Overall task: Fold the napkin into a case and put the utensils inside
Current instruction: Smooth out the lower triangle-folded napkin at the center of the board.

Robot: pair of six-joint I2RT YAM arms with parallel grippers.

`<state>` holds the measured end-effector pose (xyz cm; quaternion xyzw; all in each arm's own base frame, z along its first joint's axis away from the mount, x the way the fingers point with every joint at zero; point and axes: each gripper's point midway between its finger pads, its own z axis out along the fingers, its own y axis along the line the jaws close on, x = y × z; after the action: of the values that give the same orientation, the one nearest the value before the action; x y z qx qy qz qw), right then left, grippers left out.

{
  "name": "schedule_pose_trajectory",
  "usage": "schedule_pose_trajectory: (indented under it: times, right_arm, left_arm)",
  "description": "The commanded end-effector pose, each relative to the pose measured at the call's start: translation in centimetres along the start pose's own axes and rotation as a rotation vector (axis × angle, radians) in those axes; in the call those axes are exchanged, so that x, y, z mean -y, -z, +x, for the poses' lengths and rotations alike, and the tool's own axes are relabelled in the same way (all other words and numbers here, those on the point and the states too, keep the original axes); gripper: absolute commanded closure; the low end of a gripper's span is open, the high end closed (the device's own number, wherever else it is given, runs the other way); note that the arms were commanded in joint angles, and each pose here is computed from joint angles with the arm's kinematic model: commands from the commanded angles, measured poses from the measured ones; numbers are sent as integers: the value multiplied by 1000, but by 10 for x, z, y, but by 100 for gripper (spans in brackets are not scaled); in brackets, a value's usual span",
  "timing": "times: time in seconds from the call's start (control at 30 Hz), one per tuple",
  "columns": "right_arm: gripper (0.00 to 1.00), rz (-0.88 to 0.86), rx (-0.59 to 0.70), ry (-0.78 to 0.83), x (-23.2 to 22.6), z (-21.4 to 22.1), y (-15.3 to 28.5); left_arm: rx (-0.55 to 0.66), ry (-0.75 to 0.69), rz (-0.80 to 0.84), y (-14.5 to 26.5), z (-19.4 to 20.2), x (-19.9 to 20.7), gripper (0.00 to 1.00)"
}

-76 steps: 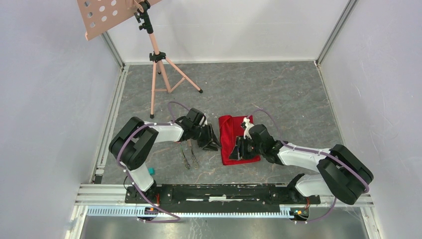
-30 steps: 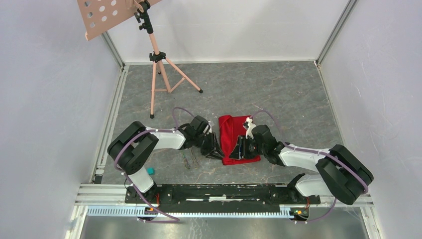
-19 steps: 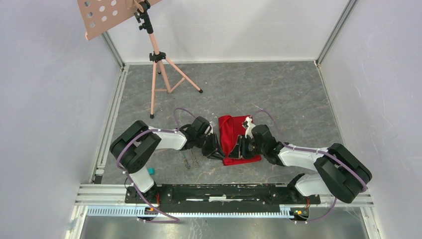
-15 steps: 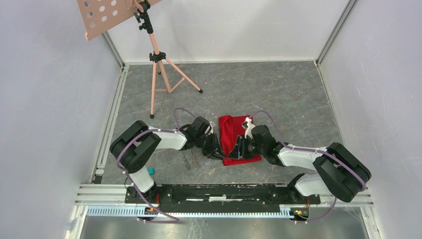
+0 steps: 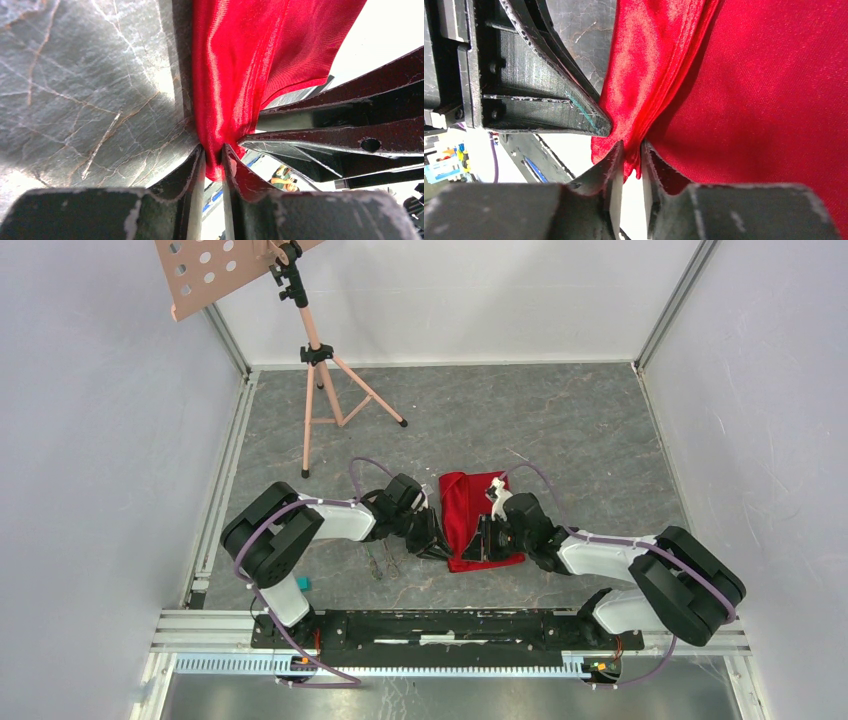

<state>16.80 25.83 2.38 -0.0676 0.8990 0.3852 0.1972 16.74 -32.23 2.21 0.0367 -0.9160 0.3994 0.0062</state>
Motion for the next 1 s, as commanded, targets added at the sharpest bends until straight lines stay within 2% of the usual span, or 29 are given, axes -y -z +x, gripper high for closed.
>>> schedule_pose_trajectory:
  times: [0.0,0.13,0.33,0.53,0.97]
  right_arm:
    - [80,-9,8,32,-3,-3,-3]
    - [100,76,10,103,7,-14,2]
    - [100,132,5,128,21,-20,11]
    - [100,153,26,113,28,-21,15]
    - [100,146,36,101,30,-16,17]
  left_arm:
    - [13,-4,47,1,-3,15,76]
    - [15,-23,20,6,-4,15,74]
    - [33,-62,47,16,-11,32,67]
    - [58,-59,63,20,-28,39,67]
    - [171,17,168,43,-118,66,74]
